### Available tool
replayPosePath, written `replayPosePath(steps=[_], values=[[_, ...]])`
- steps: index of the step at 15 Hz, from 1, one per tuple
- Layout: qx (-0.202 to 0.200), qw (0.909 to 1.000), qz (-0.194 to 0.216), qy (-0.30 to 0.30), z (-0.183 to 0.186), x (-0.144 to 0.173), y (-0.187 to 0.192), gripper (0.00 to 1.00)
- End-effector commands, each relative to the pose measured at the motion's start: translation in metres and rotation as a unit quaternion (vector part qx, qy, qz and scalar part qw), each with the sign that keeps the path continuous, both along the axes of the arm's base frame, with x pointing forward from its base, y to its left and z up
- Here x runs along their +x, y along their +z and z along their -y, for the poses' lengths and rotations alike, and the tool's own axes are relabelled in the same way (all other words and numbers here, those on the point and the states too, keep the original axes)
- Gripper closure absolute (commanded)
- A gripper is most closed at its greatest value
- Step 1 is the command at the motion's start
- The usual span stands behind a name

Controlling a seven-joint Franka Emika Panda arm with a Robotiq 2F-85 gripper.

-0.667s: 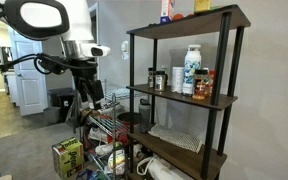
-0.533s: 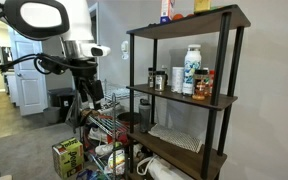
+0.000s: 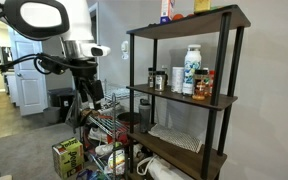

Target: Move the bottle from the first top shelf to the second top shelf

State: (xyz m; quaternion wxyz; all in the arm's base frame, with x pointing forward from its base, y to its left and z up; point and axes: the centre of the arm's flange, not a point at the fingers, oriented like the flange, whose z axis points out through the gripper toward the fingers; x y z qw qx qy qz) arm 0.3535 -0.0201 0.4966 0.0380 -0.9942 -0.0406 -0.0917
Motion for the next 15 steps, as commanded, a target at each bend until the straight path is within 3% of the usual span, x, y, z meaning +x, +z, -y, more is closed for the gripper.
replayPosePath(steps=[1,3,8,15], values=[[-0.025,0.9995,0.006,-0.017,0.009,-0.018,0.008,0.0],[-0.036,0.9987,0.018,-0.03,0.018,-0.035,0.02,0.0],[-0.013,0.9868,0.134,-0.09,0.039,-0.069,0.069,0.0],[-0.016,0.9666,0.21,-0.146,0.05,-0.074,0.11,0.0]])
